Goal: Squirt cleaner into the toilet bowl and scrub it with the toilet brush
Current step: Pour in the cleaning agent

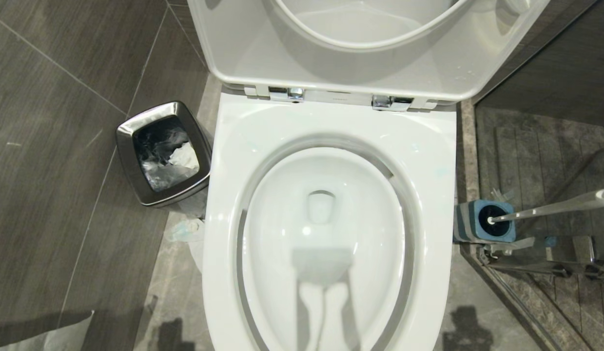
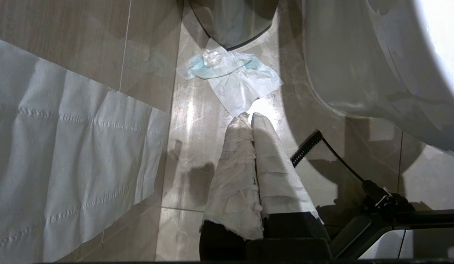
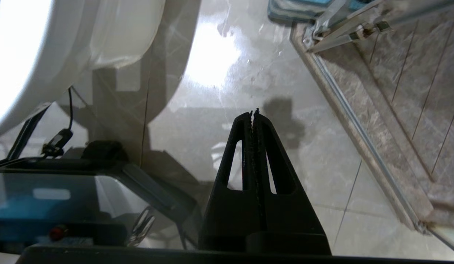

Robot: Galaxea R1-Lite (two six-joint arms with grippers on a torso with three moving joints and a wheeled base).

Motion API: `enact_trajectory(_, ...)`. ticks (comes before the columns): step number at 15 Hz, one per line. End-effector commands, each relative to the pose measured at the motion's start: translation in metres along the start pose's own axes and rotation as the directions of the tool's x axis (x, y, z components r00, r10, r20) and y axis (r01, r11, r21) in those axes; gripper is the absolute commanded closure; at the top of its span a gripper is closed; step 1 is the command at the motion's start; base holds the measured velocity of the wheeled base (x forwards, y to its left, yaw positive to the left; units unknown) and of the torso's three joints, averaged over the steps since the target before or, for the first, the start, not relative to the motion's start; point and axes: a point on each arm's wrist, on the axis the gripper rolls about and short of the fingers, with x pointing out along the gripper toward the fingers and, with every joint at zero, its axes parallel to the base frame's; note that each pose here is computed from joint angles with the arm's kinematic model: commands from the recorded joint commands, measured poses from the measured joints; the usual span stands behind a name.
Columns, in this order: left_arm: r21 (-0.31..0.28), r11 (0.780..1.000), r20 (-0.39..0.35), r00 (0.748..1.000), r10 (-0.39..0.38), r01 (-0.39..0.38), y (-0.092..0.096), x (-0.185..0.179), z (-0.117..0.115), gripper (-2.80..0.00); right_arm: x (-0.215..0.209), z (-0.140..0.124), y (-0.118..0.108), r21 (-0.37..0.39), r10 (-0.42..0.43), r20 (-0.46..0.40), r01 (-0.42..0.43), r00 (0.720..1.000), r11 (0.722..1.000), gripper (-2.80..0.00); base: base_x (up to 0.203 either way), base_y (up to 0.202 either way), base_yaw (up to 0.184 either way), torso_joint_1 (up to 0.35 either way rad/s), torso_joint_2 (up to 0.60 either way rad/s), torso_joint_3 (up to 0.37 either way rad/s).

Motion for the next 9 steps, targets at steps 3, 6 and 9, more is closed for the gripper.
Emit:
enact_trajectory(3,0.0,1.0,-0.003,1.0,0.0,0.0,0.0,0.0,0.0,0.0,0.068,0.064,0.003,0.024,-0.005,-0.208,0.011,0.978,1.0,0.0,0.0,0.0,0.0,0.0,0.0,0.0)
enact_trajectory(6,0.0,1.0,-0.003,1.0,0.0,0.0,0.0,0.0,0.0,0.0,0.146,0.089,0.005,0.036,0.002,-0.166,0.004,0.986,0.999,0.0,0.0,0.0,0.0,0.0,0.0,0.0)
enact_trajectory(9,0.0,1.0,-0.003,1.0,0.0,0.0,0.0,0.0,0.0,0.0,0.22,0.093,0.005,0.042,0.022,-0.044,-0.02,0.999,0.999,0.0,0.0,0.0,0.0,0.0,0.0,0.0)
